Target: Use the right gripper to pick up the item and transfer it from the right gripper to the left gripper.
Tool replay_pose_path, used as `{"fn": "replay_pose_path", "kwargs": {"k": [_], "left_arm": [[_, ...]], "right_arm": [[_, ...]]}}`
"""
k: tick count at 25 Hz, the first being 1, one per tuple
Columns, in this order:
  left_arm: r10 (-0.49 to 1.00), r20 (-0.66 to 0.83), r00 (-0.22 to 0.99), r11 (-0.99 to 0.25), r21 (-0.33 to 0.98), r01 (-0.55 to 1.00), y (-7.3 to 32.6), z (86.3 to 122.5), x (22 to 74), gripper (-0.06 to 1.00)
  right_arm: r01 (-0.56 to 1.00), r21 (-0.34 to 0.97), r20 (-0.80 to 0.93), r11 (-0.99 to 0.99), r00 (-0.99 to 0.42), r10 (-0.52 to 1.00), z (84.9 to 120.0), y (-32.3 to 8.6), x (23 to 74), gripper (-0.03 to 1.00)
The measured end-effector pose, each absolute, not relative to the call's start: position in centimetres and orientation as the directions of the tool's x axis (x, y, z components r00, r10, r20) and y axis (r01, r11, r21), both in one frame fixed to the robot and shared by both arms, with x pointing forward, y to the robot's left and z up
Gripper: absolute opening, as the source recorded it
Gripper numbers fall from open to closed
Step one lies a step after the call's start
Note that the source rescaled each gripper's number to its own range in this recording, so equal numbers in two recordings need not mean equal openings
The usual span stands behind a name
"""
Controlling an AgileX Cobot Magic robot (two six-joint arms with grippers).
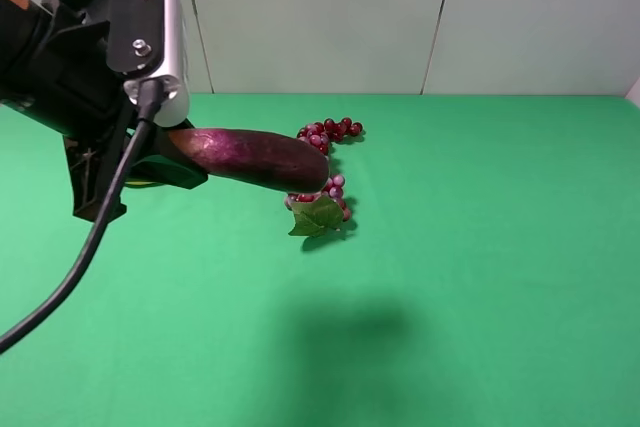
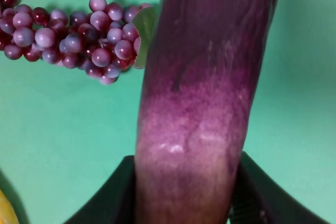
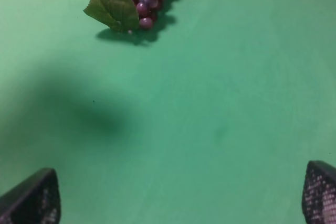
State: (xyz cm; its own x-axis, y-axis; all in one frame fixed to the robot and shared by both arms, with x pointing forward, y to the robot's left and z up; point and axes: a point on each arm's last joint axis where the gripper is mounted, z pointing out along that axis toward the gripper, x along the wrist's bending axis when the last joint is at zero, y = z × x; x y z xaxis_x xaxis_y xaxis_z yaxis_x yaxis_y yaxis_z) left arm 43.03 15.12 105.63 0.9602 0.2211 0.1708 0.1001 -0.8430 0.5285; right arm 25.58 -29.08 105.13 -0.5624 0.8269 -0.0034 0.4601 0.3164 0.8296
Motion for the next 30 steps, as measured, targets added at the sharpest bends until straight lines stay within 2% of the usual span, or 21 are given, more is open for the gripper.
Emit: {"fn": "replay_pose_path", "kwargs": {"k": [5,14,18,23,30], "left_arm": [[0.31,0.146,0.939,-0.809,0.559,0.18,15.0,105.8,43.3,0.0],[0.474,0.073,0.877,-0.72,0.605,0.339,15.0,106.0,43.7,0.0],[0.549,0.057,0.834,-0.695,0.586,0.417,15.4,105.9,44.0,0.0],[0.663,0.137,0.736,-0.677,0.529,0.512,16.7,105.3,44.7,0.0],[0.802,0.189,0.566,-0.572,0.517,0.637,18.6,101.8,44.6,0.0]], "right_arm": [[0.487,0.837,-0.003,0.248,-0.45,0.893,105.2,-29.4,25.5,1.0],[0.417,0.904,0.005,0.091,-0.222,0.975,105.3,-30.4,23.7,1.0],[0.417,0.905,0.006,0.079,-0.199,0.98,105.3,-30.4,23.6,1.0],[0.417,0.906,0.006,0.079,-0.199,0.98,105.3,-30.4,23.6,1.0],[0.417,0.906,0.006,0.079,-0.199,0.98,105.3,-30.4,23.6,1.0]]}}
